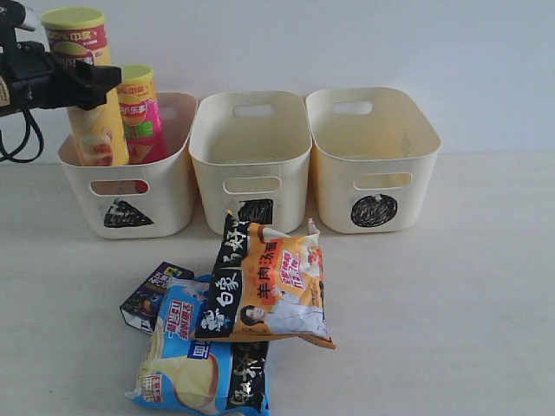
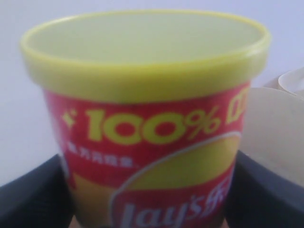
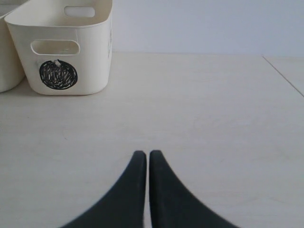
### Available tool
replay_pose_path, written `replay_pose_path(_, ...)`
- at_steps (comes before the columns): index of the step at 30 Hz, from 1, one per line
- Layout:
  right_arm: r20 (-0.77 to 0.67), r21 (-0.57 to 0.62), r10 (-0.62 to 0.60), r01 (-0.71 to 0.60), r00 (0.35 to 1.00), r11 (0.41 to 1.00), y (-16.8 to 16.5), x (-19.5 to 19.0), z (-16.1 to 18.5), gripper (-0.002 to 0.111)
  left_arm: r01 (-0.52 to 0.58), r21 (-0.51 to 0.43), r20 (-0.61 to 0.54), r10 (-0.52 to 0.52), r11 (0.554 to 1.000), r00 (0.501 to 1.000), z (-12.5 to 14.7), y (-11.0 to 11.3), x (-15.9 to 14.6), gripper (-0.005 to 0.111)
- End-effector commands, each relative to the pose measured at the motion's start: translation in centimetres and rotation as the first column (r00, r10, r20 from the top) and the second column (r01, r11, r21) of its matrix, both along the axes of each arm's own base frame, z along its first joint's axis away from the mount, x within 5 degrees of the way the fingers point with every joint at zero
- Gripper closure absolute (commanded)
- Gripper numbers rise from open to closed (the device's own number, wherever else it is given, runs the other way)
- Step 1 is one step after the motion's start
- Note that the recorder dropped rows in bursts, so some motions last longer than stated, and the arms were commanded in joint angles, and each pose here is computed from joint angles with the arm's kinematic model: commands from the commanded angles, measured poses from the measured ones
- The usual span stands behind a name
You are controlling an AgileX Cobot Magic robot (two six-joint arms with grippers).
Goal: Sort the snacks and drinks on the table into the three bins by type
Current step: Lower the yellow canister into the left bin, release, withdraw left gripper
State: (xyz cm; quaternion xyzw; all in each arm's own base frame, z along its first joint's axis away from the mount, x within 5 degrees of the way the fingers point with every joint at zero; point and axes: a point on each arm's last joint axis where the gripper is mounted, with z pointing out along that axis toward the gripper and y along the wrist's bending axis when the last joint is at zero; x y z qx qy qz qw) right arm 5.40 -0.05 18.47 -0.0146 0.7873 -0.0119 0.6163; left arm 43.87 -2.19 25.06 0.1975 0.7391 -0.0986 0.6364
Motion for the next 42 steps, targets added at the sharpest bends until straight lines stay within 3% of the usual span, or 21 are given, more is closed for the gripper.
replay_pose_path(1, 0.008, 0.001, -0.002, 0.002, 1.0, 1.0, 0.0, 0.0, -0.1, 0.108, -0.001, -0.018, -0.001, 0.001, 1.0, 1.0, -0.4, 0.0, 0.1, 0.102)
replay_pose_path(5, 0.008, 0.001, -0.002, 0.002, 1.0, 1.0, 0.0, 0.0, -0.1, 0.108, -0.001, -0.017, -0.028, 0.001, 1.0, 1.0, -1.6, 0.1, 0.5, 0.092)
replay_pose_path(13, 0.008, 0.001, -0.002, 0.002, 1.0, 1.0, 0.0, 0.0, -0.1, 0.108, 0.001, -0.02, -0.053, -0.002, 1.0, 0.999, -2.8, 0.0, 0.7, 0.033)
replay_pose_path(17, 0.008, 0.001, -0.002, 0.002, 1.0, 1.0, 0.0, 0.0, -0.1, 0.108, 0.001, -0.02, -0.053, -0.002, 1.0, 0.999, -2.8, 0.0, 0.7, 0.018)
replay_pose_path(20, 0.008, 0.001, -0.002, 0.002, 1.0, 1.0, 0.0, 0.0, -0.1, 0.108, -0.001, -0.027, -0.056, -0.001, 1.0, 0.998, -2.8, 0.0, 0.7, 0.015)
replay_pose_path(26, 0.008, 0.001, -0.002, 0.002, 1.0, 1.0, 0.0, 0.0, -0.1, 0.108, 0.011, -0.069, -0.044, -0.014, 0.998, 0.999, -2.2, -0.1, 0.6, 0.015)
replay_pose_path(35, 0.008, 0.001, -0.002, 0.002, 1.0, 1.0, 0.0, 0.0, -0.1, 0.108, 0.027, -0.033, 0.058, -0.025, 0.999, 0.998, 2.7, -0.2, -1.0, 0.02)
replay_pose_path(38, 0.008, 0.001, -0.002, 0.002, 1.0, 1.0, 0.0, 0.0, -0.1, 0.108, -0.023, -0.015, 0.015, 0.024, 1.0, 1.0, 3.6, 0.2, -1.5, 0.041)
replay_pose_path(40, 0.008, 0.001, -0.002, 0.002, 1.0, 1.0, 0.0, 0.0, -0.1, 0.108, -0.084, -0.01, -0.043, 0.084, 0.996, 0.996, 3.9, 0.7, -1.9, 0.066)
replay_pose_path(42, 0.008, 0.001, -0.002, 0.002, 1.0, 1.0, 0.0, 0.0, -0.1, 0.108, -0.133, 0.018, -0.081, 0.134, 0.991, 0.988, 4.1, 1.1, -2.5, 0.098)
